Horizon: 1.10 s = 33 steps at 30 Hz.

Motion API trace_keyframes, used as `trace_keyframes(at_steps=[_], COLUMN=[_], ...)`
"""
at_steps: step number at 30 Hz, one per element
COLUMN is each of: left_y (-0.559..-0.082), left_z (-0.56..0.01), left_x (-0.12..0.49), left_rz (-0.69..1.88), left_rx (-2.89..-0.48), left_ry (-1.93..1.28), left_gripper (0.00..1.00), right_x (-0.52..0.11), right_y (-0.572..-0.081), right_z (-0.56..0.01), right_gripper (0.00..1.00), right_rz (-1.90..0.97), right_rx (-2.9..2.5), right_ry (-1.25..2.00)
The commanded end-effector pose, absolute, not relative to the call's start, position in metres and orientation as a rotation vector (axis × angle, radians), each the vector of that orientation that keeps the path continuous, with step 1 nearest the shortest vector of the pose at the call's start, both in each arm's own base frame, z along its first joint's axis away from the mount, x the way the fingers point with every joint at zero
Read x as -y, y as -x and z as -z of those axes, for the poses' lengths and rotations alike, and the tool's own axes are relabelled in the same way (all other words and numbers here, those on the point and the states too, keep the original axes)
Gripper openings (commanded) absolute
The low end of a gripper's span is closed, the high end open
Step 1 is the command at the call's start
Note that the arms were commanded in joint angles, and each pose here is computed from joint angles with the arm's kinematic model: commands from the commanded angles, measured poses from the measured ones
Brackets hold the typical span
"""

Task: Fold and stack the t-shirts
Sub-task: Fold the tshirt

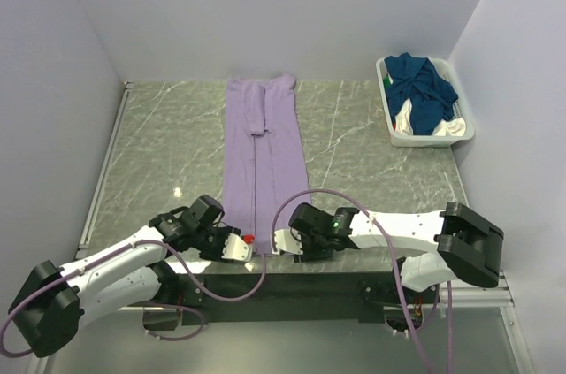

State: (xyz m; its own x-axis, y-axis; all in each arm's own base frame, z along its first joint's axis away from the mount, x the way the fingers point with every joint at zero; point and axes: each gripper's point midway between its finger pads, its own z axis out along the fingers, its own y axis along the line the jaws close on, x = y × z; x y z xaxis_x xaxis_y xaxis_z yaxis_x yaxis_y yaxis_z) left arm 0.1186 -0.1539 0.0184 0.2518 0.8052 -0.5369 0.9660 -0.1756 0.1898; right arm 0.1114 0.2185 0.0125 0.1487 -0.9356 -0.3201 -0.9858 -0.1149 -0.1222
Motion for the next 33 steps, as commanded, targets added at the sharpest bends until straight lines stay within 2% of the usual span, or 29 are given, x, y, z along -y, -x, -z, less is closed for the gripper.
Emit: trace_keyframes(at_steps=[1, 5, 8, 9, 11, 15, 20, 28, 33], left_y=[-0.123, -0.121, -0.122, -0.123, -0.123, -0.125, -0.128, -0.161, -0.197], left_z=[-0.017, -0.014, -0.014, -0.015, -0.015, -0.025, -0.045, -0.074, -0.097], left_x=[0.157, 0.154, 0.153, 0.153, 0.153, 0.155, 0.162, 0.168, 0.168], left_rz=[0.422, 0.418, 0.41, 0.406, 0.401, 0.394, 0.413, 0.294, 0.163], left_rx=[-1.598, -1.623, -1.628, -1.627, -1.627, -1.616, -1.612, -1.541, -1.438], left_ry=[-2.034, -2.058, -2.053, -2.052, -2.052, -2.012, -1.945, -1.794, -1.719], left_gripper=[0.45, 0.4, 0.31, 0.25, 0.19, 0.07, 0.01, 0.01, 0.01], right_x=[-0.22, -0.221, -0.22, -0.221, -0.222, -0.225, -0.228, -0.233, -0.234], right_y=[-0.109, -0.107, -0.107, -0.108, -0.108, -0.109, -0.111, -0.156, -0.188], right_z=[-0.003, 0.002, 0.006, 0.005, 0.004, -0.006, -0.03, -0.059, -0.073], right_gripper=[0.43, 0.36, 0.19, 0.09, 0.0, 0.0, 0.0, 0.0, 0.0], right_rz=[-0.236, -0.249, -0.239, -0.241, -0.245, -0.26, -0.28, -0.167, -0.094], right_rx=[-1.853, -1.87, -1.89, -1.891, -1.901, -1.898, -1.88, -1.799, -1.716], right_ry=[2.146, 2.166, 2.163, 2.157, 2.139, 2.1, 2.018, 1.894, 1.881])
